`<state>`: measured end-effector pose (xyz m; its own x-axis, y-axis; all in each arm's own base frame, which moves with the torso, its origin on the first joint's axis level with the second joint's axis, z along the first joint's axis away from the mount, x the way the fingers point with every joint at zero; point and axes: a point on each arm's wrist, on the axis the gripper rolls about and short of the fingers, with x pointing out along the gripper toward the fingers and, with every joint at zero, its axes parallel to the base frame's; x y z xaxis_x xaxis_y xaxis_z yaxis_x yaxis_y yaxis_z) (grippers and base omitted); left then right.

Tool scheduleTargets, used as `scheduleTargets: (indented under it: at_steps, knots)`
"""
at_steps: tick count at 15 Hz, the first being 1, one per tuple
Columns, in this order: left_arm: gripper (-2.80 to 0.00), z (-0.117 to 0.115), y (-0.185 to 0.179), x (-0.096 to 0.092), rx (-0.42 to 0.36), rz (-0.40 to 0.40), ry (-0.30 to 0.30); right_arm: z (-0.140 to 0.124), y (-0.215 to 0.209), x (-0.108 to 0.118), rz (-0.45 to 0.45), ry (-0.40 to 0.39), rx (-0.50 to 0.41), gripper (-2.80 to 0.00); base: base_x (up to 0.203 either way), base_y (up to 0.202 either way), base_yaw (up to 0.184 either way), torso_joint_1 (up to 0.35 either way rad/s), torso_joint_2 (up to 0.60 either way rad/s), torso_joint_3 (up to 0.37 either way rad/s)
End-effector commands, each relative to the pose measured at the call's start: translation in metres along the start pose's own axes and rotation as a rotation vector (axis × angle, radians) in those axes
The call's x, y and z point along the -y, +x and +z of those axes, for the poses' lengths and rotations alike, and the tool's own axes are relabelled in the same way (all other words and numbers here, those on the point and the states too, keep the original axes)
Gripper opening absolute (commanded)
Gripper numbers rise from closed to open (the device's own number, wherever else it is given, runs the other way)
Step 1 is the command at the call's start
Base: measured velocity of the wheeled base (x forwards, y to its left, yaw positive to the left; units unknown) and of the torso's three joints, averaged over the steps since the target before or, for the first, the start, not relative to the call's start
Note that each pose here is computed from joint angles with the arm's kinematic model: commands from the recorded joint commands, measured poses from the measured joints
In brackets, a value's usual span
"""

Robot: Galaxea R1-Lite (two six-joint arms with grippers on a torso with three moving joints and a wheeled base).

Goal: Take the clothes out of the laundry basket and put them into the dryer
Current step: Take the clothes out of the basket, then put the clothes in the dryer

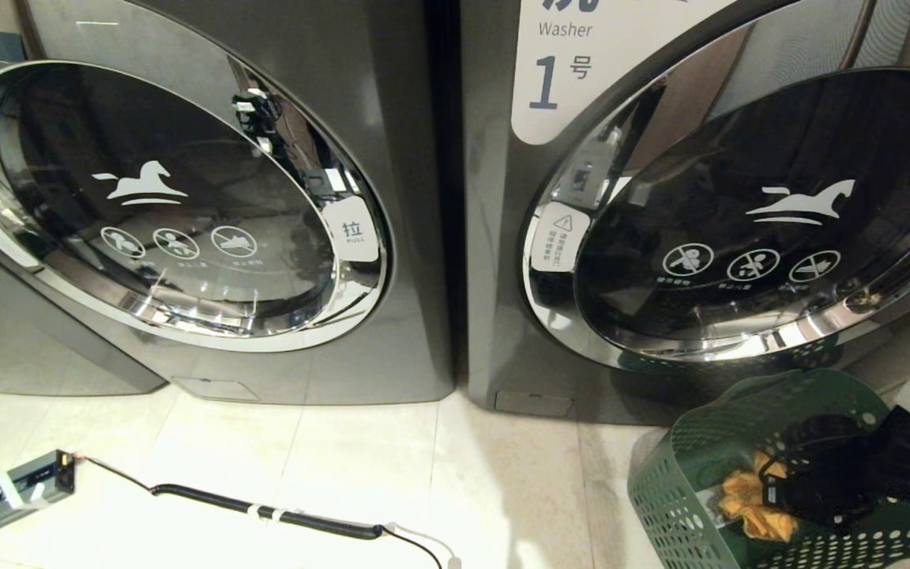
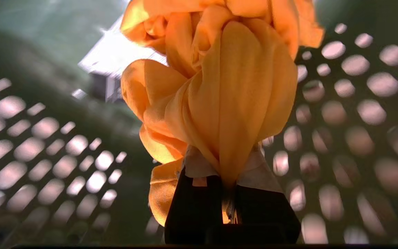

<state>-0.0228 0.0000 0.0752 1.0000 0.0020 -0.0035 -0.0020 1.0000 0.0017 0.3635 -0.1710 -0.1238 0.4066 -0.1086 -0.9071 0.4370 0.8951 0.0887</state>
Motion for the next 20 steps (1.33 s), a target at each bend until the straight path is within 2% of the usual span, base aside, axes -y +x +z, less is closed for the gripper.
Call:
scheduleTargets:
  at_steps: [1,10,15,20]
  knots:
    - [-2.8,0.0,0.0,0.0,0.0,0.001,0.0,0.009,-0.042,-0.007,0.008,-0.012,0.066,-2.8,0.0,0.0,0.0,0.0,0.0,0.0]
    - [-2.8,0.0,0.0,0.0,0.0,0.001,0.0,-0.032,-0.149,-0.035,0.047,-0.073,0.153,-2.8,0.0,0.0,0.0,0.0,0.0,0.0]
    - [-2.8,0.0,0.0,0.0,0.0,0.0,0.0,-0.064,-0.241,-0.045,0.045,-0.116,0.327,-2.8,0.0,0.0,0.0,0.0,0.0,0.0]
    - [-2.8,0.0,0.0,0.0,0.0,0.0,0.0,-0.127,-0.326,-0.041,0.018,-0.175,0.567,-2.8,0.0,0.0,0.0,0.0,0.0,0.0]
